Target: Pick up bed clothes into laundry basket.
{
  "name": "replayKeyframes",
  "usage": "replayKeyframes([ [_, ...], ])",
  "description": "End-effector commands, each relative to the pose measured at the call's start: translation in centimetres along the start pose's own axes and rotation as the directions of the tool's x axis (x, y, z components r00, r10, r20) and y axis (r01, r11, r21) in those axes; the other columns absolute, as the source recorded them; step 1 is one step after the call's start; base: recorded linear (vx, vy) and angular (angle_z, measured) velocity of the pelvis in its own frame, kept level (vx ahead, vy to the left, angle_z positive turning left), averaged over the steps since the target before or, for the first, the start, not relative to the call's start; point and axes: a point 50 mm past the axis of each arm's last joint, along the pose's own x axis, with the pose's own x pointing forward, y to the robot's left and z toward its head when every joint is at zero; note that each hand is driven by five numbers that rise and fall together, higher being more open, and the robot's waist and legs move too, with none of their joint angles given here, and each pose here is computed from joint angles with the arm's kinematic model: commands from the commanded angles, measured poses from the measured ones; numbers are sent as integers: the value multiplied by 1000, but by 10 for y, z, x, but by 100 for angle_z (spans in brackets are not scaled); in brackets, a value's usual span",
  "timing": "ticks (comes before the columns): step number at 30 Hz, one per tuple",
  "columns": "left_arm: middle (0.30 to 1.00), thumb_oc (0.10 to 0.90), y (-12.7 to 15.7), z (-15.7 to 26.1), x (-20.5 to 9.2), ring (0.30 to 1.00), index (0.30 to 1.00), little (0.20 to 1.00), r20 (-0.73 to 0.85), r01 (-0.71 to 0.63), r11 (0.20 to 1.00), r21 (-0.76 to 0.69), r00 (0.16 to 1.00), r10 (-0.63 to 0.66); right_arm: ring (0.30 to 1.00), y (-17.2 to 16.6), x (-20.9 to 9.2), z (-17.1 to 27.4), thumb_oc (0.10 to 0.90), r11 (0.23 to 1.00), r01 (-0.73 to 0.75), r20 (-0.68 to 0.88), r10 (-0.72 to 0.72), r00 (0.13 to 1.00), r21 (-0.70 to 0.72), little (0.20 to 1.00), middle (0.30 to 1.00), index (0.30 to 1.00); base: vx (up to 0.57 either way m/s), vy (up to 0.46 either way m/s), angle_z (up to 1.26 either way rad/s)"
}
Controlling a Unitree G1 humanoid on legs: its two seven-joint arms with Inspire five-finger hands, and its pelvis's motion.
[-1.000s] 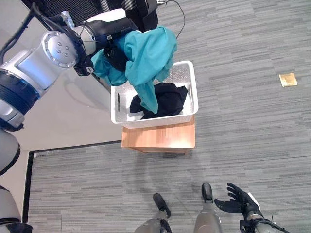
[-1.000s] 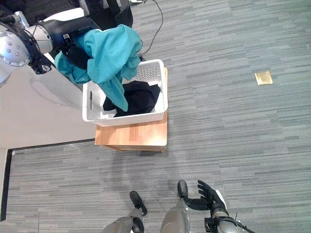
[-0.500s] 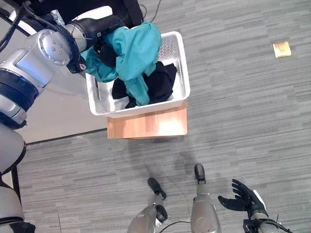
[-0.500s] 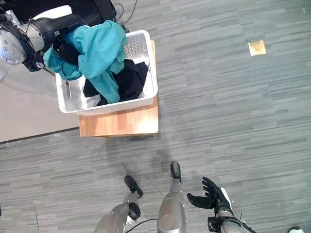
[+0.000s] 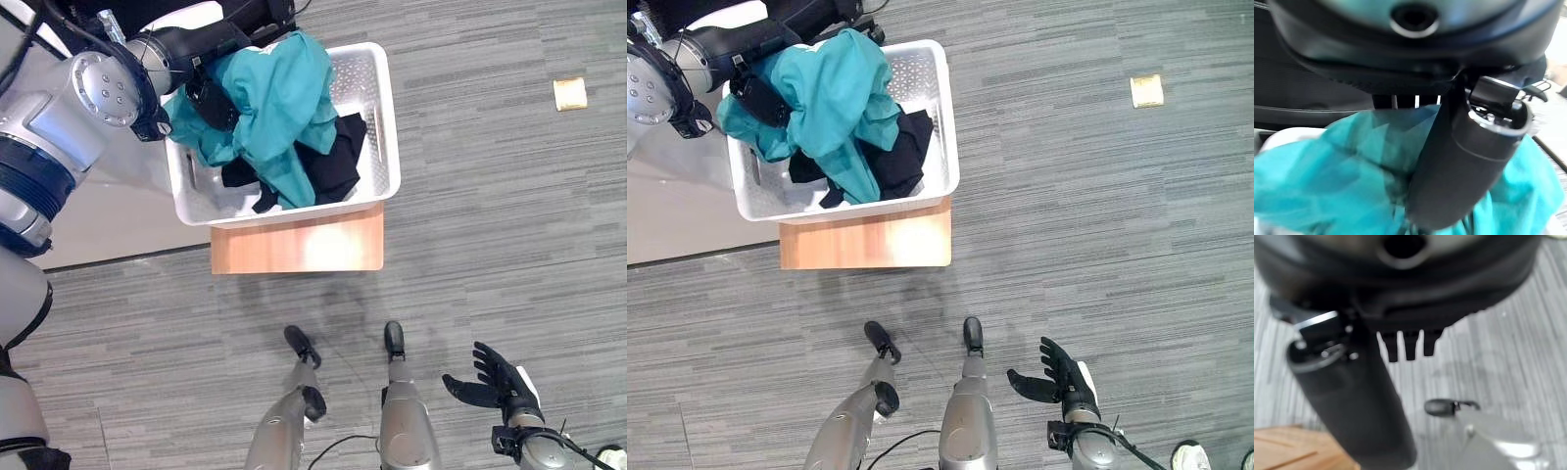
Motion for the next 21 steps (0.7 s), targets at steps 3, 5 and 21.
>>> replayKeyframes([
  [3,900,800,103,14,-31,900,900,900,28,-372,927,-45,927,373,900,-39,-16,-14,800,994,94,-45,-97,994,-56,900,900,900,7,-2,-2],
  [5,900,800,102,13,-32,900,900,900,28,-374,927,-41,927,375,900,-39,-15,-14,800,994,89,-49,-92,995,-64,900,900,900,5,2,-9],
  [21,900,800,51,-1,-24,900,900,900,66,-229,967,-111,969,237,900,-30,-13,-27,800,997,59,-116,-66,991,-56,900,900,900,17,-44,5],
])
